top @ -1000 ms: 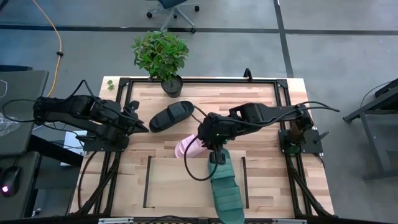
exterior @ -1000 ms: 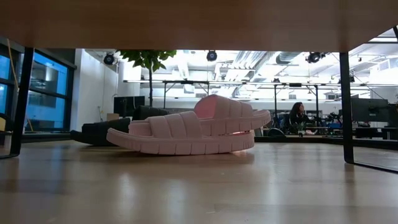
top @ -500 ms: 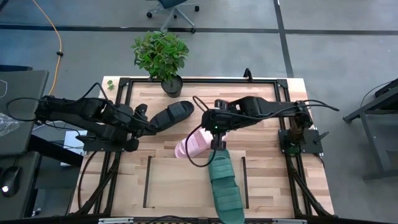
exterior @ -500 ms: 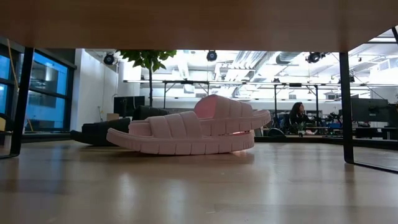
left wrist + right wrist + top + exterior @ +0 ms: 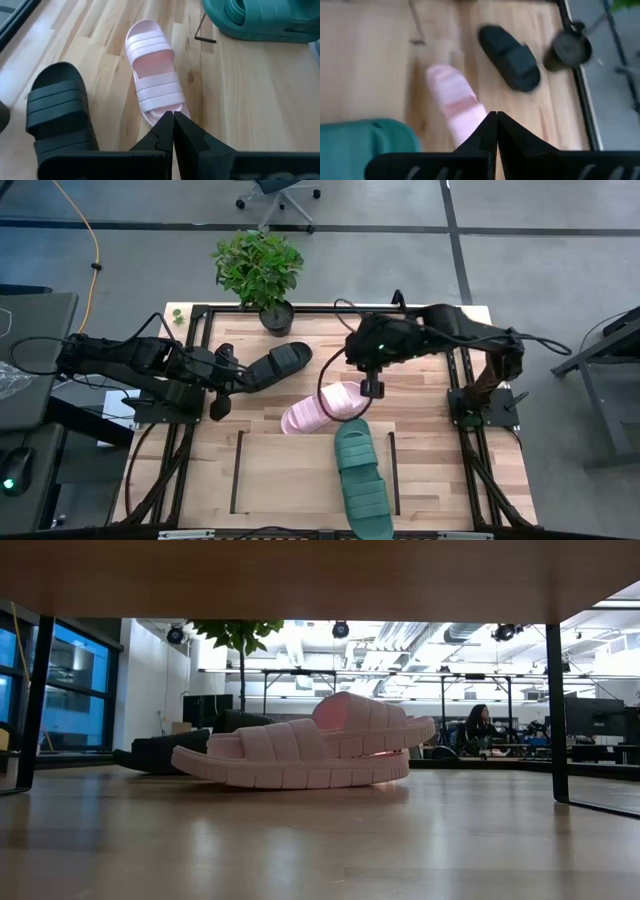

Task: Pick and place slides into the shelf
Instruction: Put the black pair of slides on the shelf

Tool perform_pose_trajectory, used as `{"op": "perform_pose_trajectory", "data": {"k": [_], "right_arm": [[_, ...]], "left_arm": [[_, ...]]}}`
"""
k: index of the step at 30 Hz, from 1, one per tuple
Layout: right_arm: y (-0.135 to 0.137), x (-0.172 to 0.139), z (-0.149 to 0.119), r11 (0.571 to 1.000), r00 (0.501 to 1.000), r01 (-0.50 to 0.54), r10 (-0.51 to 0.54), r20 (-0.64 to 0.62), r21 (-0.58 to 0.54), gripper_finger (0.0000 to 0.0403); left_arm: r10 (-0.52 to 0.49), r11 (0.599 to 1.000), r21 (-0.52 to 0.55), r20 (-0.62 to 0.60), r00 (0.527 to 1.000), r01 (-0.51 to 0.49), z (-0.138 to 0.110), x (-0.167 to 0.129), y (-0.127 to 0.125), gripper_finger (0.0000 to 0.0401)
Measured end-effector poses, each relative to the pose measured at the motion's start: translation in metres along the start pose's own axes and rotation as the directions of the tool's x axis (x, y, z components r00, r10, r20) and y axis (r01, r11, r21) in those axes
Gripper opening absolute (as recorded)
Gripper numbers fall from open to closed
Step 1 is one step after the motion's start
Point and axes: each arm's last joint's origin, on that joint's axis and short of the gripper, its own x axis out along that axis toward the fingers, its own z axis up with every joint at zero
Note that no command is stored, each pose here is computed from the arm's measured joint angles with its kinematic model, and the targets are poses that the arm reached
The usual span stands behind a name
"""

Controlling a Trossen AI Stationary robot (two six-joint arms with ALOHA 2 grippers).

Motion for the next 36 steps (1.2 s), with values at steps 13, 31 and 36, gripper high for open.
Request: {"op": "perform_pose_trajectory", "data": {"k": [13, 31, 36], "right_arm": [[-0.018, 0.032, -0.03, 0.987, 0.993, -0.12, 0.116, 0.036, 0.104, 0.0], [-0.034, 0.041, -0.056, 0.879, 0.996, -0.001, -0.043, 0.081, 0.478, 0.0], [-0.034, 0.041, -0.055, 0.88, 0.995, 0.0, -0.046, 0.085, 0.475, 0.0]], "left_arm": [[-0.003, 0.998, 0.061, 0.072, 0.997, -0.002, 0.007, 0.0, -0.001, 0.0001], [0.2, 0.949, -0.251, 0.022, 0.979, -0.188, 0.01, 0.017, 0.014, 0.0001], [0.15, 0.947, -0.286, -0.003, 0.989, -0.145, 0.012, 0.023, 0.03, 0.0001]]}}
